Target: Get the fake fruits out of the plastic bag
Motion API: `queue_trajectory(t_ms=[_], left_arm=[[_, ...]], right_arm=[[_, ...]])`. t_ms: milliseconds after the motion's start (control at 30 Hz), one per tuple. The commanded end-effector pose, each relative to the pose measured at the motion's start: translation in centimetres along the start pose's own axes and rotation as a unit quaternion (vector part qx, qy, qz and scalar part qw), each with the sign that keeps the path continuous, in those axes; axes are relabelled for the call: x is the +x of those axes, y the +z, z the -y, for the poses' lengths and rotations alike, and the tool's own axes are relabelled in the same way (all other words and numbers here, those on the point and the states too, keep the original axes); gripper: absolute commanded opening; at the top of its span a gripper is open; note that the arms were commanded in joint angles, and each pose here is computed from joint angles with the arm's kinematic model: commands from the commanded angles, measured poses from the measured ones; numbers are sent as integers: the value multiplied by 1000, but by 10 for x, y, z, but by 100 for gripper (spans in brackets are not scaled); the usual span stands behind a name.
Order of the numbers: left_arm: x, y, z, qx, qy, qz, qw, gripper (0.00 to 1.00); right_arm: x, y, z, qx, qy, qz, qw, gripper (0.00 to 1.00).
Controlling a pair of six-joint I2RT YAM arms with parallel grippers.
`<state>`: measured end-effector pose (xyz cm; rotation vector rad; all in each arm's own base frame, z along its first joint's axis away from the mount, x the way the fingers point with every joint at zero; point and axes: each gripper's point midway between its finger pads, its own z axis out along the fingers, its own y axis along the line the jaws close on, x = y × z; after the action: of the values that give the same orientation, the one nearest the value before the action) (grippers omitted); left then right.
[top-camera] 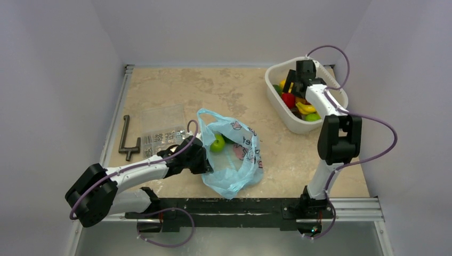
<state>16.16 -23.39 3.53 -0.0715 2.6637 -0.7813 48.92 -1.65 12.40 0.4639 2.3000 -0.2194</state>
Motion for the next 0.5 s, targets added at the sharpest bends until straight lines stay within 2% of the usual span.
queue_trajectory(t_ms=[0, 233, 367, 467], left_arm=[[-11, -2, 15, 25, 13, 11, 1000, 0], [-8, 1, 11, 18, 4, 6, 1000, 0], [-8, 2, 10, 15, 2, 7, 1000, 0], [-8, 1, 10, 16, 1, 6, 1000, 0]], right_arm=[[-50, -62, -7, -47, 27, 73, 996, 94], [-24, -126, -49, -138, 27, 93, 986, 87], [22, -168, -90, -239, 1, 79, 968, 82], [57, -194, -93, -275, -20, 72, 958, 80]])
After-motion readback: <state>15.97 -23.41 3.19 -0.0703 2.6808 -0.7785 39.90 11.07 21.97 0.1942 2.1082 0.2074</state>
